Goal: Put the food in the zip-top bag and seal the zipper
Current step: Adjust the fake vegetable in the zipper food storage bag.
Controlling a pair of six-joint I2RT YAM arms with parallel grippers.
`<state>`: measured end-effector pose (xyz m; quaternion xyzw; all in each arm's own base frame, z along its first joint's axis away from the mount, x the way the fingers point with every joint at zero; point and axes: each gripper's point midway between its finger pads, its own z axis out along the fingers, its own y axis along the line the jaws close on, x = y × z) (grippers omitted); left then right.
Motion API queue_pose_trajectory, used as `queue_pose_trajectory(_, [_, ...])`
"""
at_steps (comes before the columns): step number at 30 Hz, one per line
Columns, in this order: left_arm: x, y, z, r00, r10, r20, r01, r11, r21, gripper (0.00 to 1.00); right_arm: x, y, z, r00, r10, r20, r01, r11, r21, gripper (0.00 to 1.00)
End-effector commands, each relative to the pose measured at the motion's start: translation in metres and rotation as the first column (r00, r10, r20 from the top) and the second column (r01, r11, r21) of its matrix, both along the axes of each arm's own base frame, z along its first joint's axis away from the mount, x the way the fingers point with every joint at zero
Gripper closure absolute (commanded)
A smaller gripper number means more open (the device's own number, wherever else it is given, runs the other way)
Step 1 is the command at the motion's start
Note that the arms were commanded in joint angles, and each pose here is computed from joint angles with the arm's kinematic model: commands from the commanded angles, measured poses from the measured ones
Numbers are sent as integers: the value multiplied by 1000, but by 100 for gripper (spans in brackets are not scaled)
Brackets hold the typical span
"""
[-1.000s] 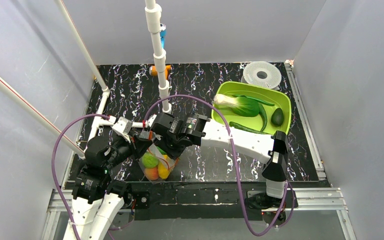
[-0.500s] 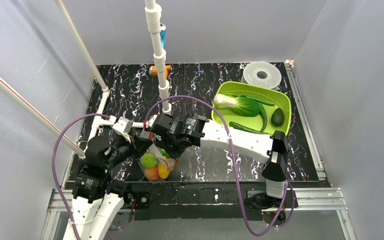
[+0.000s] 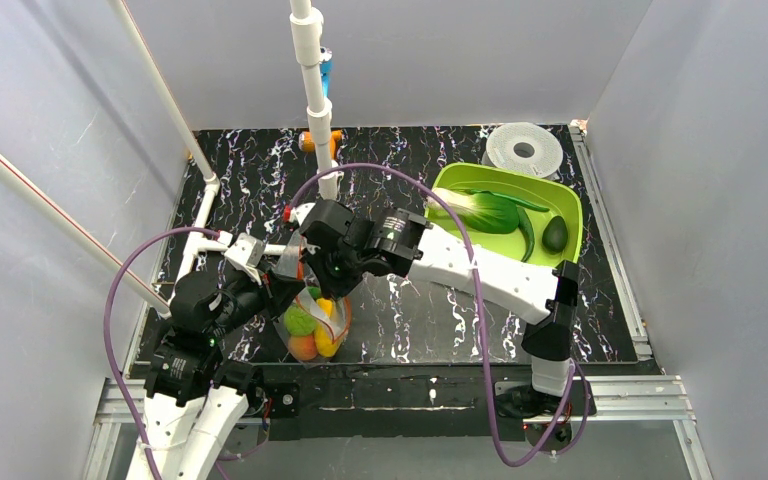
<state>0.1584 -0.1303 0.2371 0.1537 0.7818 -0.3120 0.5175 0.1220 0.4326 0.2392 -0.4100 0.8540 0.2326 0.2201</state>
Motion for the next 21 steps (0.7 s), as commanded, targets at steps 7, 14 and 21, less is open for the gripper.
queue_pose_trajectory(7, [0,-1,3,1000,-10,23,10,1000,-5,100,7,21,-22,991,-95,-97,99,995,34,99])
queue_pose_trajectory(14, [-1,2,6,999,5,45,-5,1000,-6,100,4,22,-45,987,-119,-107,121,993,15,99])
queue_pose_trajectory(21, [-1,2,7,999,11,49,-11,1000,-7,100,-24,26,-14,977,-37,-209,59,994,97,91])
